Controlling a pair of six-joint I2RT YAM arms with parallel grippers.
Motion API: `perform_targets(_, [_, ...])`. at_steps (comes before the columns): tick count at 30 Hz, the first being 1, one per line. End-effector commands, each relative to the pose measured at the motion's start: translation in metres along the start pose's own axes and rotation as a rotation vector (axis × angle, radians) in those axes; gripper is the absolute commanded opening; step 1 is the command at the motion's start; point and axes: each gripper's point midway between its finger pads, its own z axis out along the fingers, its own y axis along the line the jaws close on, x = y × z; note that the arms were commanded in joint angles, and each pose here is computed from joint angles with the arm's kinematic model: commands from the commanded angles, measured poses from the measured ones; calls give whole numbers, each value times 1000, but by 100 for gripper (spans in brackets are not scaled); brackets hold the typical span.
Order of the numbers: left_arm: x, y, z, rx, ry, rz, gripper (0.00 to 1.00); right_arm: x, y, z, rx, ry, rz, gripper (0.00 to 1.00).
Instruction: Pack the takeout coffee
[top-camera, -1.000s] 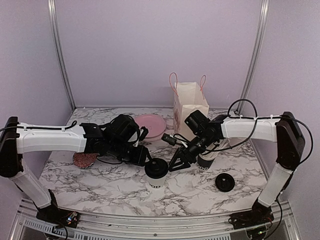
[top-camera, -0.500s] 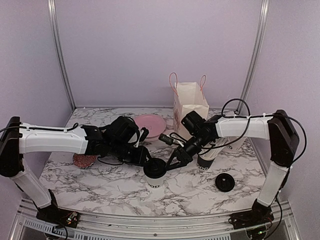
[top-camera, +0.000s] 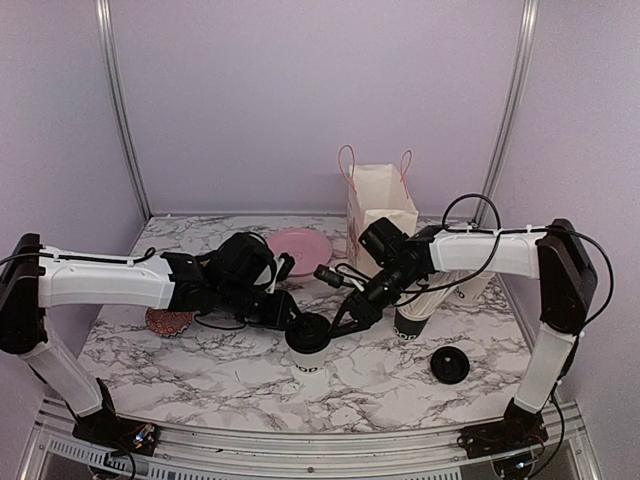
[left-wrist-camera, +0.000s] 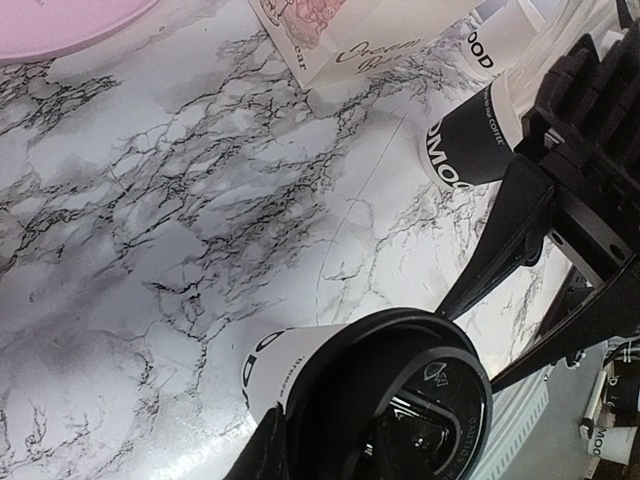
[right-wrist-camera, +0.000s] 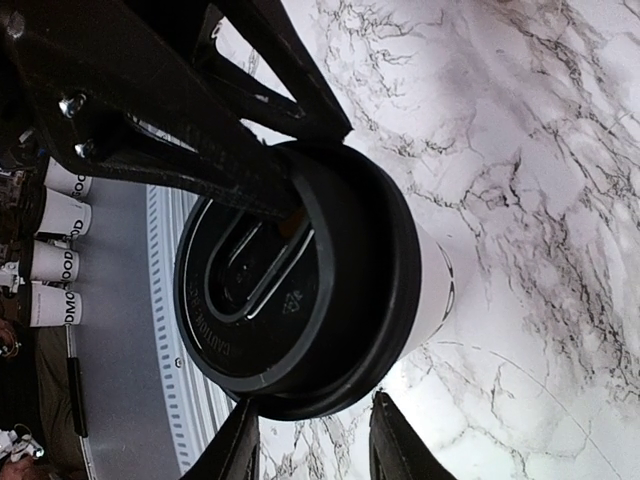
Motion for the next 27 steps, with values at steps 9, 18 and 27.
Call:
perform_targets(9, [67,45,10,-138,203,-38,28,32,-81,29,327,177,11,31])
perform_targets(18, [28,23,-22,-112,69,0,42,-18,-27,-2,198,70,-137,34])
perform_targets(27, [-15,9,-60,-110,-90,47,67,-22,-9,-11,156,71,-173,49])
